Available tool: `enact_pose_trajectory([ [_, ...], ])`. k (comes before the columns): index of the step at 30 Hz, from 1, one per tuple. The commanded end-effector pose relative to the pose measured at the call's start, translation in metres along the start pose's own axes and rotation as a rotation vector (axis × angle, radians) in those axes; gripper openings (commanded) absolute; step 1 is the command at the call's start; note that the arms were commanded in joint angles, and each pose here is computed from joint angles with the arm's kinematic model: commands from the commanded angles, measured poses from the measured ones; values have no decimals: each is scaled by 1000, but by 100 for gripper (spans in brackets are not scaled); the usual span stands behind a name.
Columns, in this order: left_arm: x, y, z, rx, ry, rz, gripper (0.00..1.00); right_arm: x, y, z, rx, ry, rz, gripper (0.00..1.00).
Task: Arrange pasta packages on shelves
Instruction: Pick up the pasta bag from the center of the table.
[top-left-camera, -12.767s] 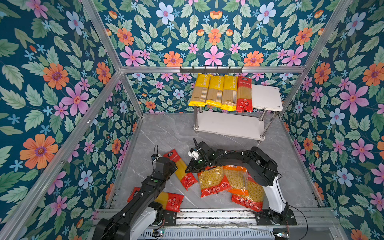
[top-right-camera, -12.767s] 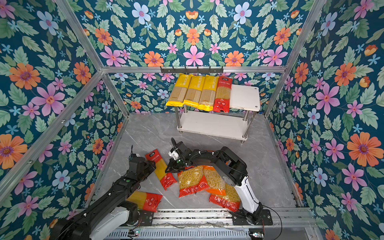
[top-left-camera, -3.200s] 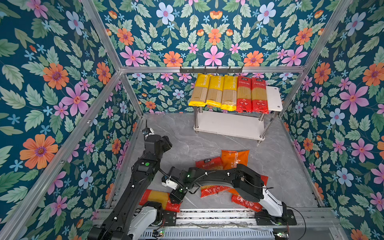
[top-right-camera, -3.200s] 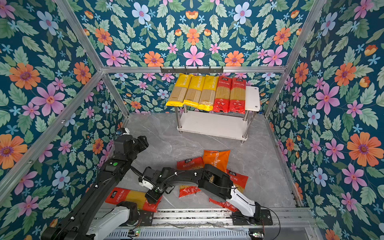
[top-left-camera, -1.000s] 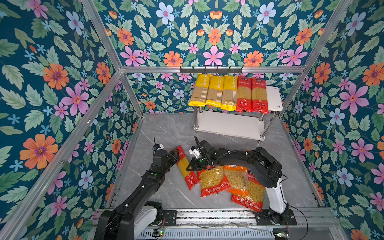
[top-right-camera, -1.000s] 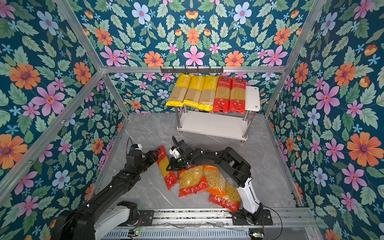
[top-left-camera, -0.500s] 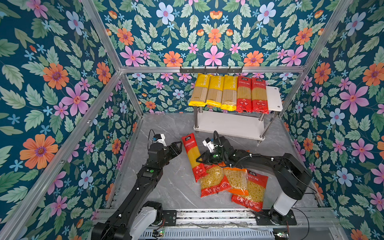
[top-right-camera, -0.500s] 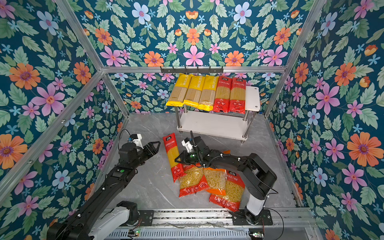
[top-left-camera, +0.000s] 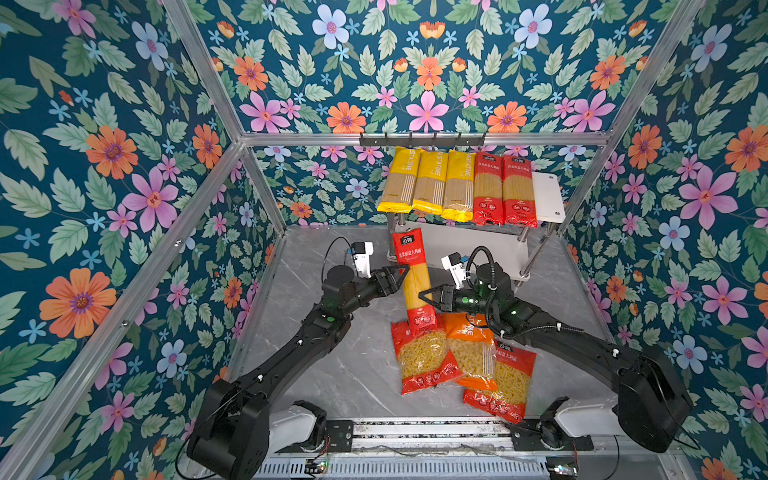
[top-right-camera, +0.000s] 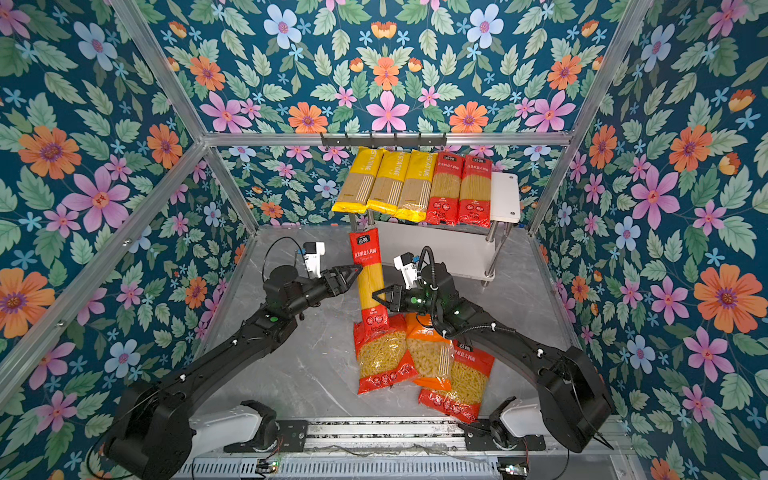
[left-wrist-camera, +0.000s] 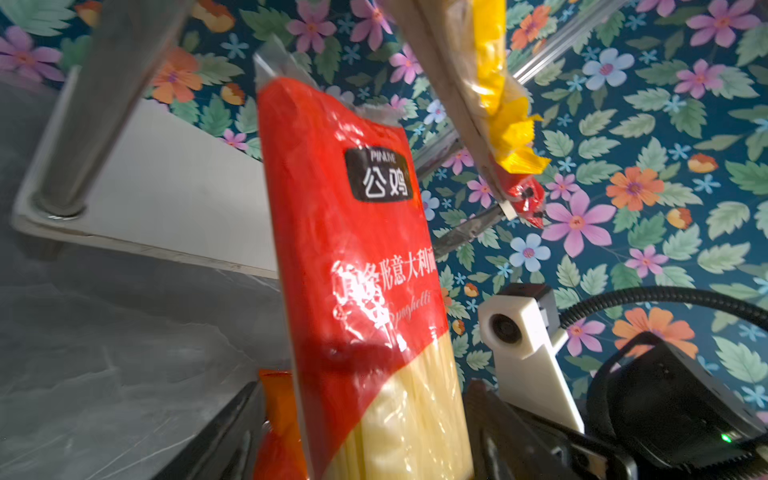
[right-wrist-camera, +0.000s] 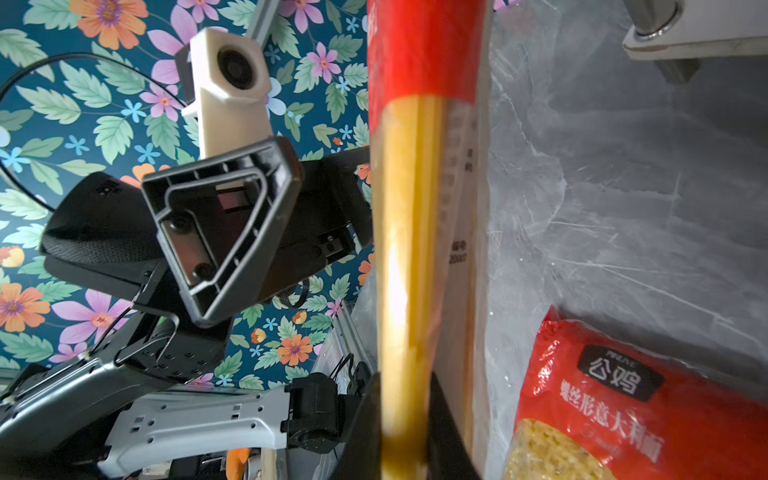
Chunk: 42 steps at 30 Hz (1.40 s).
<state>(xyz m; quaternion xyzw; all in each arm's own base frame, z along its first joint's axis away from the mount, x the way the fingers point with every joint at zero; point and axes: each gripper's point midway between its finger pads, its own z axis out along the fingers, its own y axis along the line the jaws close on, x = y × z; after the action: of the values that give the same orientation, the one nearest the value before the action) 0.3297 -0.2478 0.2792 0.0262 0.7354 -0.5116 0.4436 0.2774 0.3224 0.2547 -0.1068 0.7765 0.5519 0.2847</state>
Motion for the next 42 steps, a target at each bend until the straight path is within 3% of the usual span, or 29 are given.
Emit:
enact_pose_trajectory([
  [1,-9,-18,5,61,-24,69,80,-17,27,-8,-86,-66,-115,0],
  [16,-6,-30,6,92,4,210,81,-27,29,-27,-73,-98,-127,0],
  [26,4,-42,3,209,9,207,82,-35,53,-36,-125,-102,-162,0],
  [33,6,-55,11,309,30,177,74,-27,56,-40,-125,-68,-197,0],
  [42,5,-79,14,406,37,176,62,-12,83,-51,-234,16,-234,0],
])
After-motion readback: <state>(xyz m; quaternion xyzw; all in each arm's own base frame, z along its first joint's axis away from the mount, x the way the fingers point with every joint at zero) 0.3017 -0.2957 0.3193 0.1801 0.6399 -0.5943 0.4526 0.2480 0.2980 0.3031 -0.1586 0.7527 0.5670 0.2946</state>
